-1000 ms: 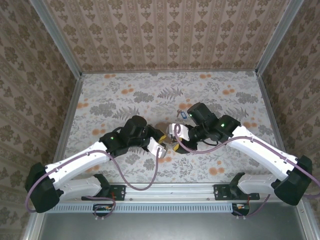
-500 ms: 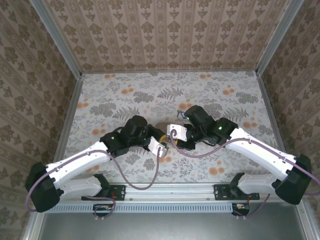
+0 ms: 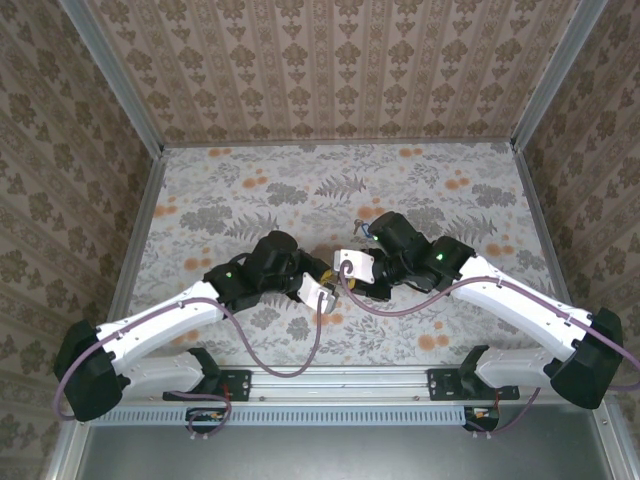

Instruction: Put the keys on the keyring

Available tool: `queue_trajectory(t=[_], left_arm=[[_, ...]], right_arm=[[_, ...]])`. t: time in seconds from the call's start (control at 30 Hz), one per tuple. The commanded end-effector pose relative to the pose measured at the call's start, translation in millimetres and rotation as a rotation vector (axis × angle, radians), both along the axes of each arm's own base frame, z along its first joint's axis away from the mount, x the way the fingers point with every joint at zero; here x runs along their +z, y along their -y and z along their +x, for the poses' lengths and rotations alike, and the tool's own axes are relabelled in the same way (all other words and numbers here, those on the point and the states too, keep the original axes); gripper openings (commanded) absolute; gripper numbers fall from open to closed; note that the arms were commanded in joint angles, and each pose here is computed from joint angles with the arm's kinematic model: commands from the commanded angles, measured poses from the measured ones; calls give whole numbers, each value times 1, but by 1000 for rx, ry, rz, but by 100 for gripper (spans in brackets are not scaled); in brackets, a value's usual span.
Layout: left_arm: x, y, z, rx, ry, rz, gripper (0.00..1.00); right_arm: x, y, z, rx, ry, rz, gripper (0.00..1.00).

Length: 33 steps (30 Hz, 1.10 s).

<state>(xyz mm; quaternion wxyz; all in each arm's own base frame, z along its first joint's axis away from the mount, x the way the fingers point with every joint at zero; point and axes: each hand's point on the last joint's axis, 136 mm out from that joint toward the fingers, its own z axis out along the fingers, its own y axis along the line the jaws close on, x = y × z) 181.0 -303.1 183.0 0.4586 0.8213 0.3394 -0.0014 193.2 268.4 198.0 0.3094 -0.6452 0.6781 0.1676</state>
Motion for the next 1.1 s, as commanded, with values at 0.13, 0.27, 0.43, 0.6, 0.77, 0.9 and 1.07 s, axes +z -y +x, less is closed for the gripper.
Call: queue_trajectory(t=[0.13, 0.27, 0.43, 0.6, 0.77, 0.9, 1.07], left_arm=[[6, 2, 4, 16, 27, -14, 0], [6, 3, 3, 21, 16, -29, 0], [2, 3, 5, 29, 17, -27, 0], [7, 7, 8, 61, -23, -56, 0], [23, 22, 2, 108, -192, -203, 0], [25, 23, -1, 146, -292, -253, 12], [39, 18, -12, 111, -434, -334, 35]], right_arm=[[13, -3, -10, -9, -101, 119, 5], [22, -4, -12, -11, -151, 229, 0], [29, -1, -6, -39, -186, 322, 0], [36, -1, 1, -86, -204, 409, 0], [44, -3, 22, -202, -185, 570, 0], [46, -3, 32, -247, -145, 643, 0], [40, 0, 37, -262, -85, 653, 0]])
